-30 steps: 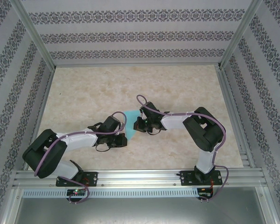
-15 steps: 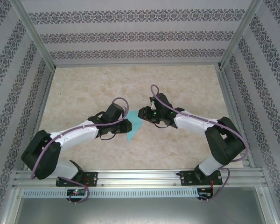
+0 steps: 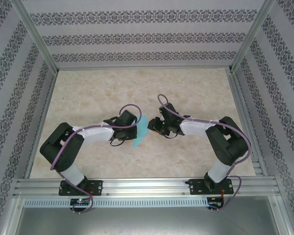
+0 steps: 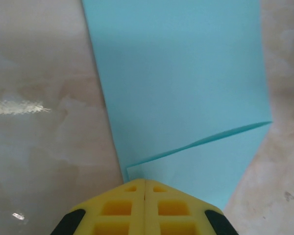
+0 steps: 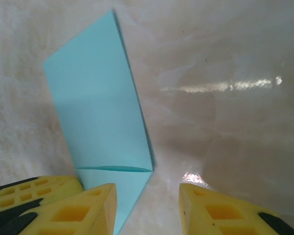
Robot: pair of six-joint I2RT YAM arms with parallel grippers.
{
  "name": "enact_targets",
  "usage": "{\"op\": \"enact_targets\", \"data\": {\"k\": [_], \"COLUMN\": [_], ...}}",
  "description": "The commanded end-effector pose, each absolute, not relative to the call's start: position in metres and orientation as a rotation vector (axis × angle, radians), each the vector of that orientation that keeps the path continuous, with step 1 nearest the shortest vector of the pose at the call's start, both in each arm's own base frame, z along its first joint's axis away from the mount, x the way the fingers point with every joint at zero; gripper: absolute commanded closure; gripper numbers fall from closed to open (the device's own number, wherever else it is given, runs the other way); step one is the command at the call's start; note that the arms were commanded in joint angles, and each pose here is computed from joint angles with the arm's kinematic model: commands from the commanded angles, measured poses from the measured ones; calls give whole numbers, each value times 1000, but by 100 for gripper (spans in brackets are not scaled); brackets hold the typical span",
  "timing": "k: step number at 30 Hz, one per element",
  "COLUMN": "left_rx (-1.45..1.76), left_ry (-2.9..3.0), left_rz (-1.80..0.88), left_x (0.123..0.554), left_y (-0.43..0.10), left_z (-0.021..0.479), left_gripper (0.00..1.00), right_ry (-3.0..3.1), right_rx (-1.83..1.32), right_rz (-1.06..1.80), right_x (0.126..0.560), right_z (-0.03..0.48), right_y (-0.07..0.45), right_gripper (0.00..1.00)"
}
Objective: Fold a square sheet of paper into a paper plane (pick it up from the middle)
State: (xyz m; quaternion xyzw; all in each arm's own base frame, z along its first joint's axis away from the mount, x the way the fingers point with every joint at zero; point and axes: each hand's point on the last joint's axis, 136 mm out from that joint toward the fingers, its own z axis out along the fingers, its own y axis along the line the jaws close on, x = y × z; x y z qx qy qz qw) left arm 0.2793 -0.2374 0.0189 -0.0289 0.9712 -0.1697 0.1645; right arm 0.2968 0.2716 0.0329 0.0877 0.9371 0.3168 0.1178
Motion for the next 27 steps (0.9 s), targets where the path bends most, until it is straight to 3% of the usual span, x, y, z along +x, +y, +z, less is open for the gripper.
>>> {"op": "enact_targets", "data": {"k": [1, 27], "left_rx": [-136, -355], "left_ry": [2757, 2815], "left_rz": [-431, -517], "left_x": [285, 272], "left_y": [-236, -227], "left_z": [16, -7], "left_gripper": [97, 97], "right_ry": [2720, 2802], "right_rx": [249, 249], "right_rz": [990, 952], "right_x": [303, 300], "right_z": [40, 26], "right_y": [288, 306], "right_gripper": [61, 62]}}
